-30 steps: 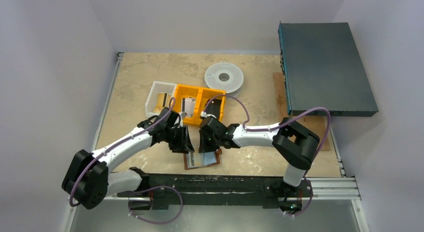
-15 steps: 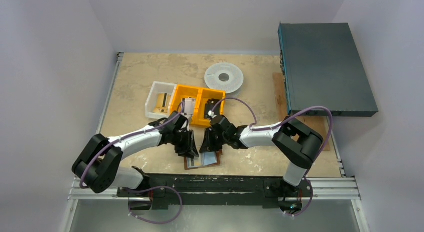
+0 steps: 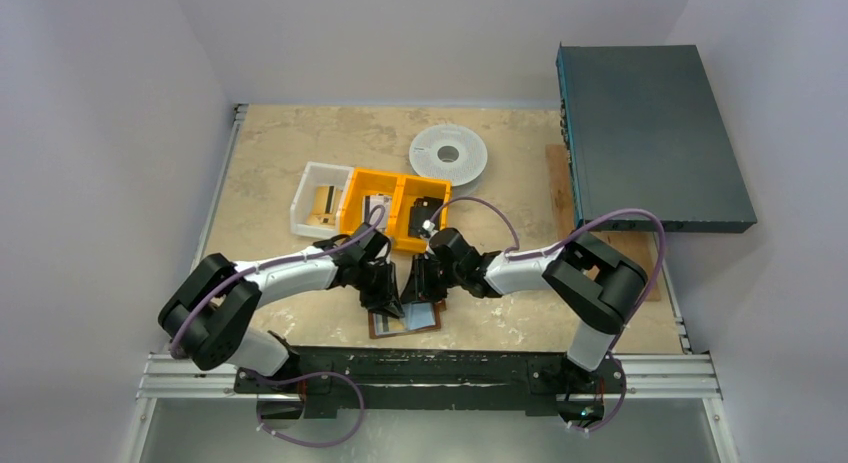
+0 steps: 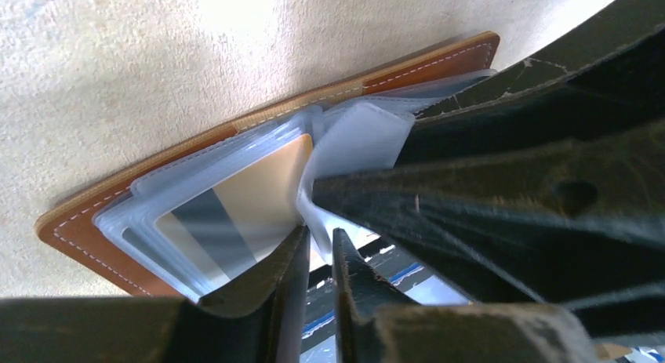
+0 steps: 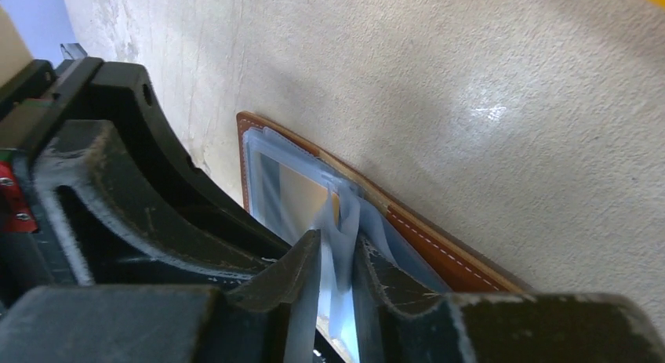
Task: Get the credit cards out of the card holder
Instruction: Remove the credit card from the card holder.
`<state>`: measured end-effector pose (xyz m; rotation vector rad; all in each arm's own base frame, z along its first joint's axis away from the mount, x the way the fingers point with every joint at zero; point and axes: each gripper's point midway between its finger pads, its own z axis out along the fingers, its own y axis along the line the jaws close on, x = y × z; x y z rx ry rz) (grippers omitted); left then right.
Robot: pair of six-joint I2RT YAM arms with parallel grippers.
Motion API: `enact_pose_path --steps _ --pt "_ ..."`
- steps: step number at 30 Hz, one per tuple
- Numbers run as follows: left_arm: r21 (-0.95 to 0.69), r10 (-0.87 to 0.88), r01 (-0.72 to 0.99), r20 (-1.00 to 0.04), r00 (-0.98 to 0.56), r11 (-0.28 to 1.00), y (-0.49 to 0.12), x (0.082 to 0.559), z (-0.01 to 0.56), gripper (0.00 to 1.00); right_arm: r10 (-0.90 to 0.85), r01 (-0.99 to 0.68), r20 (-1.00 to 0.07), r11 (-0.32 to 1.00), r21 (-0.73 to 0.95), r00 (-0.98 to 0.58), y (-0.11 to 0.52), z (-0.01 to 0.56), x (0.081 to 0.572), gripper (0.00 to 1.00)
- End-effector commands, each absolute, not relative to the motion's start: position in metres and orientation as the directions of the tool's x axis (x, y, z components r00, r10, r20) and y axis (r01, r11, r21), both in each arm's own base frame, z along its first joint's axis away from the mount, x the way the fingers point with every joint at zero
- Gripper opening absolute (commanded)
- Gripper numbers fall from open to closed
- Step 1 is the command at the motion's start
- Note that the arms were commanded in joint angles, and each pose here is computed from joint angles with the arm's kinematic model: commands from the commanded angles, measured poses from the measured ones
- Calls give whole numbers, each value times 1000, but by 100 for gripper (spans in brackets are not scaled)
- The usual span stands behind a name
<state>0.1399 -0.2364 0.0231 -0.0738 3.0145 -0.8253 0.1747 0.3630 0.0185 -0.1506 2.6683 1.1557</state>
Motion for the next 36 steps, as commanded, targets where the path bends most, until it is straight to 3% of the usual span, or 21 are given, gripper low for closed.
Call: enact_pose_path --steps 1,7,15,25,32,36 --pt "-425 -77 -61 -20 -997 903 -226 143 5 14 8 -161 -250 747 645 -968 343 4 175 26" --pt "-412 -89 -68 -32 -996 909 -224 146 7 0 30 -184 -292 715 675 -956 350 32 183 39" --pt "-434 -89 -49 -73 -993 899 -227 151 24 0 54 -218 -342 676 704 -938 357 70 192 57" --pt "-484 -42 24 -125 -991 875 -247 153 47 0 106 -244 -428 688 683 -898 348 108 203 67" --pt "-509 -19 60 -148 -989 858 -264 157 55 9 128 -239 -461 717 655 -878 334 117 205 68" --pt "-528 -7 82 -164 -986 845 -276 161 60 21 136 -234 -470 728 644 -872 328 119 205 68"
